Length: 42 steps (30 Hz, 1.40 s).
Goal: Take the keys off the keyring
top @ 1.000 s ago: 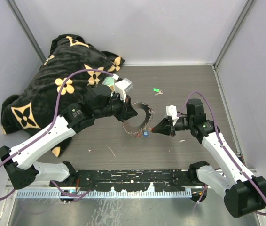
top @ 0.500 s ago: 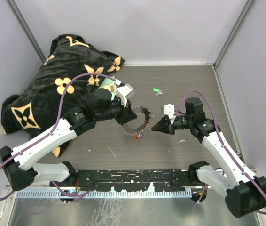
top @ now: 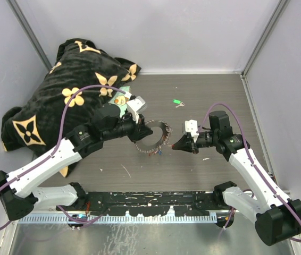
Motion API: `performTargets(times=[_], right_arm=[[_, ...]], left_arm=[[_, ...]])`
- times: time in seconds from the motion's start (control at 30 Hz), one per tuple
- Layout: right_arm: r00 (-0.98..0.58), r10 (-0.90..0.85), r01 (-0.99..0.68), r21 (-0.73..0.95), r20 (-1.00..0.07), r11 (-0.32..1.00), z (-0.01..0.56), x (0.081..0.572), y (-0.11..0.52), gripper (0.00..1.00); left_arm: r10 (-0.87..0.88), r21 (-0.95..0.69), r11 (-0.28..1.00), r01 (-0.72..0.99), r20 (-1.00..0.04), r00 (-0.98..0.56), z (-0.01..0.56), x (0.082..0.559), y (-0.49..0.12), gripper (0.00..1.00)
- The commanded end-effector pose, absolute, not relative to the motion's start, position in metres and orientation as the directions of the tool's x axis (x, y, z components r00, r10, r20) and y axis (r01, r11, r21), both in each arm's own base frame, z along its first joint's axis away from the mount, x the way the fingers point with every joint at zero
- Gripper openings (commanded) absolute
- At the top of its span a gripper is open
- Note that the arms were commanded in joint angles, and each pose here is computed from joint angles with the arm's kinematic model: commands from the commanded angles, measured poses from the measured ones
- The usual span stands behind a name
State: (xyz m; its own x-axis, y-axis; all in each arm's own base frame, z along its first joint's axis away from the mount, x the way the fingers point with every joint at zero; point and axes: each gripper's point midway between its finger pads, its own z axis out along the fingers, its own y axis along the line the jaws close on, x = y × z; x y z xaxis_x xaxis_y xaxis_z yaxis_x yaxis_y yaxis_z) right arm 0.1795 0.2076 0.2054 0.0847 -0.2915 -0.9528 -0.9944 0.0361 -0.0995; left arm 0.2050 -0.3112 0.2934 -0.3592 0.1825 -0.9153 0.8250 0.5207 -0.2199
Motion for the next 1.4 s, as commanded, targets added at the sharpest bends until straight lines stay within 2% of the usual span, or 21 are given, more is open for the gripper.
performTargets(times=[0.0, 0.53, 0.9, 1.37], right_arm=[[0.173, -0.255, -0.985, -0.172, -0.951, -0.029, 0.218, 0.174, 0.21, 0.01], [0.21, -0.317, -0.976, -0.216, -0.925, -0.017, 0.202, 0.181, 0.205, 0.01], [0.221, -0.359, -0.973, -0.228, -0.907, -0.023, 0.192, 0.184, 0.204, 0.01], [0.207, -0.456, -0.966, -0.254, -0.866, 0.043, 0.185, 0.202, 0.193, 0.01]], left_arm=[[0.029, -0.204, 0.522, 0.828, -0.966, -0.256, 0.341, 0.209, -0.308, 0.0], [-0.148, -0.364, 0.569, 0.737, -0.927, -0.344, 0.313, 0.22, -0.308, 0.0], [-0.272, -0.417, 0.566, 0.711, -0.909, -0.317, 0.316, 0.223, -0.301, 0.0], [-0.359, -0.452, 0.555, 0.698, -0.887, -0.29, 0.305, 0.228, -0.299, 0.0]])
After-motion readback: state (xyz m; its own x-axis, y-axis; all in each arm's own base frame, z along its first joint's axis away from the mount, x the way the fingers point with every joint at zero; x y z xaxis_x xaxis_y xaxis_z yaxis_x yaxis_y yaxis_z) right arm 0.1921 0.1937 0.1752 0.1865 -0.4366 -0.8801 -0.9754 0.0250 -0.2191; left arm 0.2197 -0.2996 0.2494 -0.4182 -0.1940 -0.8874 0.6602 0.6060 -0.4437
